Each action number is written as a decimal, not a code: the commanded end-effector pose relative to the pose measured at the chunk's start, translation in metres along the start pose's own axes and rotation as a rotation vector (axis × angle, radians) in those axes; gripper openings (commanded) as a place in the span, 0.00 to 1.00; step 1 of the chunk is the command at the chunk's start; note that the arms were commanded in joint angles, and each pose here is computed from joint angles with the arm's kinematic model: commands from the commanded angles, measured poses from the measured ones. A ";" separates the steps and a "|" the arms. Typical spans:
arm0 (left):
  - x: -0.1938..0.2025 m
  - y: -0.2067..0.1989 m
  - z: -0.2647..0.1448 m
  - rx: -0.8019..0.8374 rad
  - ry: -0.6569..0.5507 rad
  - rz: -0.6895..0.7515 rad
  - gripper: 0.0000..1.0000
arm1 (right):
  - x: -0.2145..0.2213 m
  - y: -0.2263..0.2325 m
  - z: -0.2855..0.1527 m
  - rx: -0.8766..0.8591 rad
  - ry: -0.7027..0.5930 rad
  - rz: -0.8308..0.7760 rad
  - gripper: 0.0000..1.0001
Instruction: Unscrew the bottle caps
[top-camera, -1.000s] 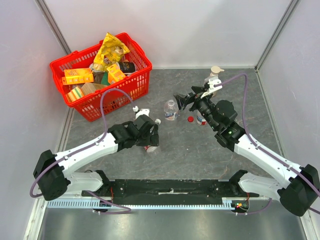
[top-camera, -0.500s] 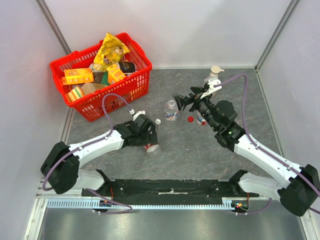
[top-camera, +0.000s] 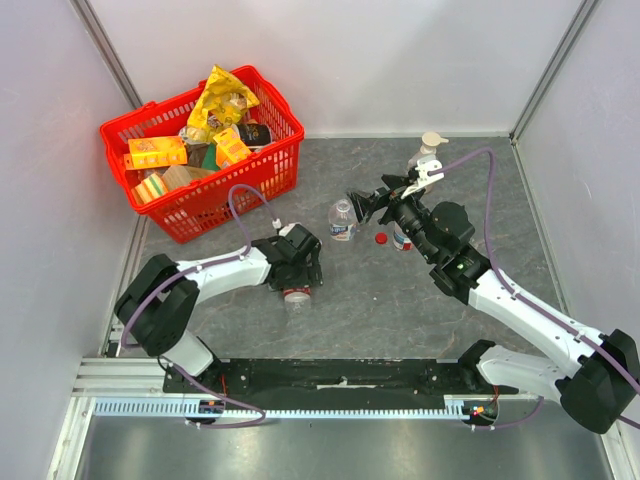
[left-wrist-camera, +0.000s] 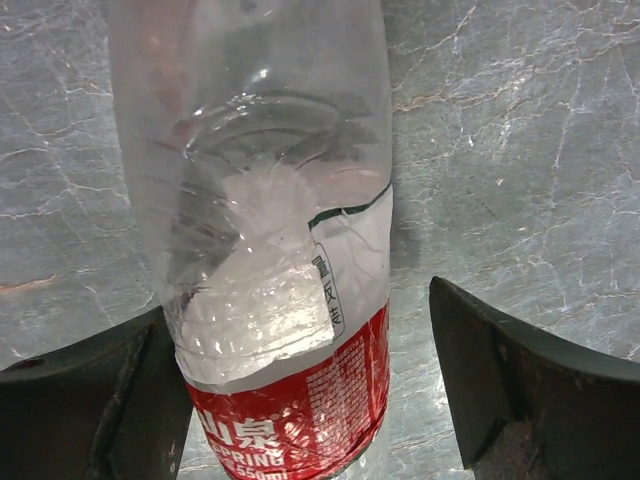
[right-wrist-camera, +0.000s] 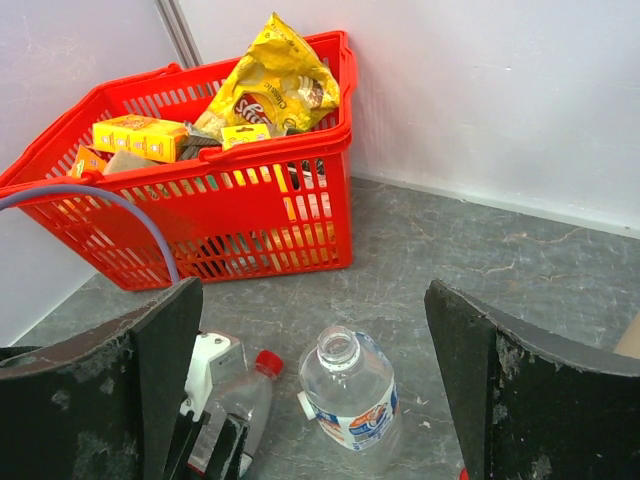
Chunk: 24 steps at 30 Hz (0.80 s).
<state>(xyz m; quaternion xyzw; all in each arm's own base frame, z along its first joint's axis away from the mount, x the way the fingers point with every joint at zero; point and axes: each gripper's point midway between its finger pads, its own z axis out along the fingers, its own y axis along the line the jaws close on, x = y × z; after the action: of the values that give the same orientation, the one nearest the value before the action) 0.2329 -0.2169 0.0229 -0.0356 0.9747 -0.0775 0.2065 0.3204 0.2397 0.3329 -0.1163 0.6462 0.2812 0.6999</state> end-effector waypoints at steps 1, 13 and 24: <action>-0.004 0.001 0.004 -0.009 -0.012 0.020 0.90 | -0.011 0.000 0.000 0.003 -0.034 -0.005 0.98; -0.019 -0.001 -0.030 0.081 -0.080 0.090 0.58 | -0.004 0.006 0.001 -0.035 -0.003 0.005 0.98; -0.041 -0.002 -0.109 0.198 -0.202 0.214 0.48 | -0.010 0.021 0.003 -0.101 0.012 0.048 0.98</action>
<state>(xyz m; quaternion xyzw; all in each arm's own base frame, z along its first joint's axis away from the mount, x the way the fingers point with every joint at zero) 0.2289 -0.2055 0.0983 0.0320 0.9492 -0.1374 0.2813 0.3134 0.2492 0.3256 -0.1377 0.6527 0.3023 0.6809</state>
